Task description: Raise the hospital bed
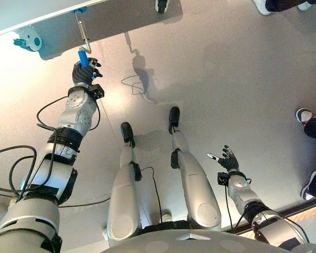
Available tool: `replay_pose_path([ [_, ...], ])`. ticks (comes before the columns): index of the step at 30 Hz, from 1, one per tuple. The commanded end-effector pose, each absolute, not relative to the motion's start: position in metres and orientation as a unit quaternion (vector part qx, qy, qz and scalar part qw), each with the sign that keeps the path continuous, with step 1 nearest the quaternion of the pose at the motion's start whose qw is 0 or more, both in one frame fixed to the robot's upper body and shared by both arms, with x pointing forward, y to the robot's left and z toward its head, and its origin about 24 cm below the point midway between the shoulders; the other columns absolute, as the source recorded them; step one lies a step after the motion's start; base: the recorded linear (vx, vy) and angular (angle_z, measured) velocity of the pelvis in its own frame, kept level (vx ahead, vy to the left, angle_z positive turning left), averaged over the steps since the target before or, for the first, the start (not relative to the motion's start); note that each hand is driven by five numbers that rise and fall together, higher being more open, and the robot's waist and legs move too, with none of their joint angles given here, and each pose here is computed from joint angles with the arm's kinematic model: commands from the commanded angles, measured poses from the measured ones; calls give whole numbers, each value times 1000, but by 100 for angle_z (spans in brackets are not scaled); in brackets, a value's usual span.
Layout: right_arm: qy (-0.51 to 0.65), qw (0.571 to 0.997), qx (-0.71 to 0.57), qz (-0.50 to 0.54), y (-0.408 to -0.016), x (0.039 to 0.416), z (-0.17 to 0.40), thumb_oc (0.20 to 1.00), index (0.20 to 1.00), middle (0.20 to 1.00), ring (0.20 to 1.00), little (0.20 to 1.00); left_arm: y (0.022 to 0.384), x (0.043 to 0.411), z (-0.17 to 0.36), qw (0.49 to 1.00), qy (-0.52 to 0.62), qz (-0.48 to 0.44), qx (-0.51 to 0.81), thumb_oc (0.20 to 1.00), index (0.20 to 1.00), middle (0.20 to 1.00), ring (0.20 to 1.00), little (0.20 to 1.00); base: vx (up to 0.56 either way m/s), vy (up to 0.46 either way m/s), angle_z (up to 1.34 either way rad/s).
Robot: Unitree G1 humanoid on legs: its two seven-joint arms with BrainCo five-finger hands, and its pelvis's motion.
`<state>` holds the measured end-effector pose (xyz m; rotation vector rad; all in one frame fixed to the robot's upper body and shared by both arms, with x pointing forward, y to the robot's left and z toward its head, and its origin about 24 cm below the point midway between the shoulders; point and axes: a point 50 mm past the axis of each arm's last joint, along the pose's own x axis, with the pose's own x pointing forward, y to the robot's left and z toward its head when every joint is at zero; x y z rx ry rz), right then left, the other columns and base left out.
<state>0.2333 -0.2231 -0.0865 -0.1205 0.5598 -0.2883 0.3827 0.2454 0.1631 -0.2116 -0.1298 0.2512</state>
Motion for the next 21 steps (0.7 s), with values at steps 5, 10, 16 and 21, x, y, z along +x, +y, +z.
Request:
replay_pose_path([
  [5,301,936,-56,-177,-245,219,-92,1000,1000,1000,1000,1000,274,360,219,966,-221,114,-66,200,200,200,200,200,12,30,7],
  [10,301,935,-54,-180,-246,216,-93,1000,1000,1000,1000,1000,291,353,216,964,-219,138,-56,200,200,200,200,200,15,25,13],
  [16,295,937,-51,-179,-245,217,-92,1000,1000,1000,1000,1000,311,350,209,963,-198,181,-33,200,200,200,200,200,18,27,11],
  [21,291,938,-44,-183,-244,217,-92,1000,1000,1000,1000,1000,329,351,205,959,-172,223,-18,200,200,200,200,200,23,25,8],
])
